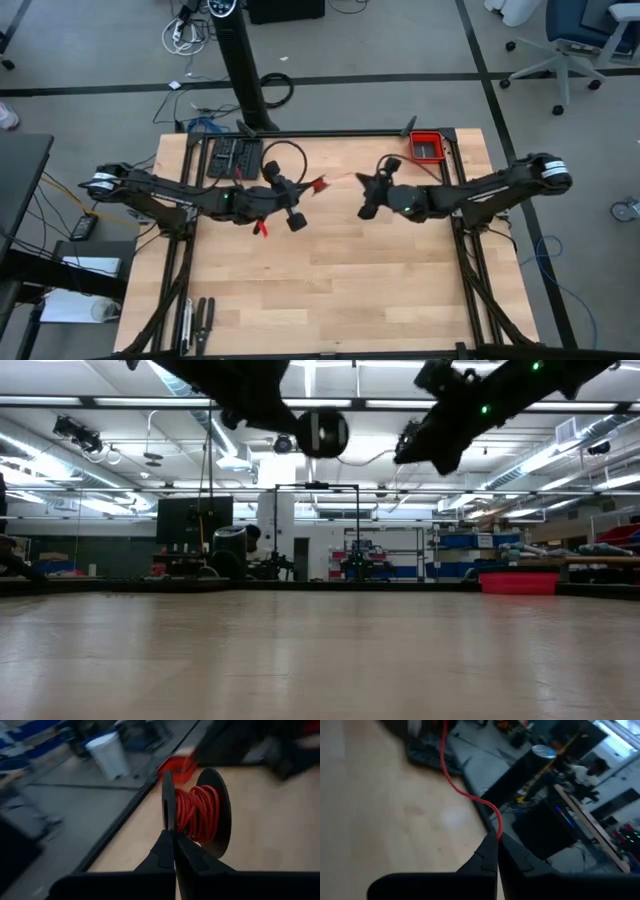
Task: Coil cords
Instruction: Uncoil the red wire from the black spool
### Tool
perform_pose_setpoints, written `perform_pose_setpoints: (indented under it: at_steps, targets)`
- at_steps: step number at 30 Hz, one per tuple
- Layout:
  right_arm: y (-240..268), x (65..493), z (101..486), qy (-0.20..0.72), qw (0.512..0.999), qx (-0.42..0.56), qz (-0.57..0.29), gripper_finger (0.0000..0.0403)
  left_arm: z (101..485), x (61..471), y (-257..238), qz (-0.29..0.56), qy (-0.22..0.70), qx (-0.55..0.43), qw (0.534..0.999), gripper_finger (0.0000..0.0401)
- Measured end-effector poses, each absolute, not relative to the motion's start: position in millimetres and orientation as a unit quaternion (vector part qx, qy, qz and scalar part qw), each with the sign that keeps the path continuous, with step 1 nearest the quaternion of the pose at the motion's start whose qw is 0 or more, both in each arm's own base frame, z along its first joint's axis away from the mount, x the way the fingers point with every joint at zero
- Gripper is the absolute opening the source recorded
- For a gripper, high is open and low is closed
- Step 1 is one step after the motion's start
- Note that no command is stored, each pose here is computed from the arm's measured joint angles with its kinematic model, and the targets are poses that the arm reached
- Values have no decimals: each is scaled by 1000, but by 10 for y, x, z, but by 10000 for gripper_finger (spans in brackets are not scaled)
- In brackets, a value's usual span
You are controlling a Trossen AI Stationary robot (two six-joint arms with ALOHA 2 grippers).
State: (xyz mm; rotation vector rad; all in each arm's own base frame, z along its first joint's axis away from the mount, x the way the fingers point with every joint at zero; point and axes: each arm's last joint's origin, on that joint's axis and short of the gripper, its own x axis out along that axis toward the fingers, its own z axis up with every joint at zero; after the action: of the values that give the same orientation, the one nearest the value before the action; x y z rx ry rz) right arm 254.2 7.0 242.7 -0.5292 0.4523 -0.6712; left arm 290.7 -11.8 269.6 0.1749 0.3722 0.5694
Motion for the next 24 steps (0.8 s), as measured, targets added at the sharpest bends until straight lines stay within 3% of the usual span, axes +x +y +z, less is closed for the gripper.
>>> perform_pose_setpoints:
  at_steps: [6, 13, 19, 24]
  targets:
    - [188, 2366, 2737, 138, 913, -221, -313, 0, 2646, 2881, -60, 314, 207, 99, 921, 0]
    - [418, 2386, 2873, 46, 963, -210, -165, 0, 2659, 2872, -32, 352, 197, 95, 910, 0]
    - [531, 2569, 2750, 17, 976, -210, -52, 0, 2708, 2888, -28, 368, 165, 72, 912, 0]
    - [529, 2755, 2476, 63, 972, -222, -34, 0, 2774, 2919, -48, 351, 130, 52, 926, 0]
